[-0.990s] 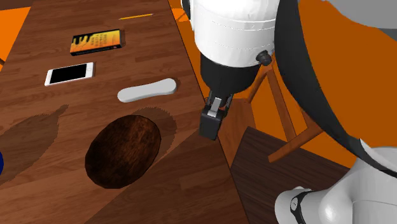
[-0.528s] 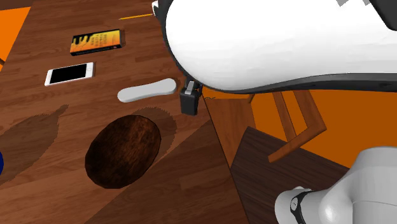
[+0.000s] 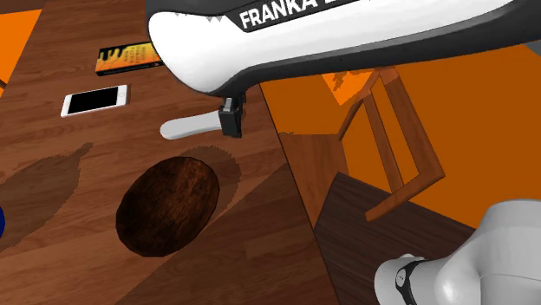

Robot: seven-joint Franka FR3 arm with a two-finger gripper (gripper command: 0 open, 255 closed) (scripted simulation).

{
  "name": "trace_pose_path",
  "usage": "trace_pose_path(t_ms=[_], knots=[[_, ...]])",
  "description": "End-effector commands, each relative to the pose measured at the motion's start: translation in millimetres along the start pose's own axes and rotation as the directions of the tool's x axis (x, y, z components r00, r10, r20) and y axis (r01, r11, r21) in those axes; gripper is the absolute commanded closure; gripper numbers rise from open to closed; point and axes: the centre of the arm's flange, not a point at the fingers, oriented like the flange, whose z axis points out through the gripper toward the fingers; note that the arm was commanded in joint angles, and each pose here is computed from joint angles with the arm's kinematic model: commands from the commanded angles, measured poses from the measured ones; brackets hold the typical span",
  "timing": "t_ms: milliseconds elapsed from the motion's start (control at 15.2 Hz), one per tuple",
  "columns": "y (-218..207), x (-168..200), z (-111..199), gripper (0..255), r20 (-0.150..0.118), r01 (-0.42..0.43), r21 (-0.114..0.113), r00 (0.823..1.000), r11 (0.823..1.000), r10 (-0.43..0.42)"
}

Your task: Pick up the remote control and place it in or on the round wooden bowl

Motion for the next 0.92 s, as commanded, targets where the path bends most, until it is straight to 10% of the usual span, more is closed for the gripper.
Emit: trace_pose_path(t_ms=[0,858], knots=[[14,19,14,0,0.000,0.046,0.001,0.999,0.999,-0.046],[77,129,93,0,0.001,0.279,0.009,0.960,0.960,-0.279]])
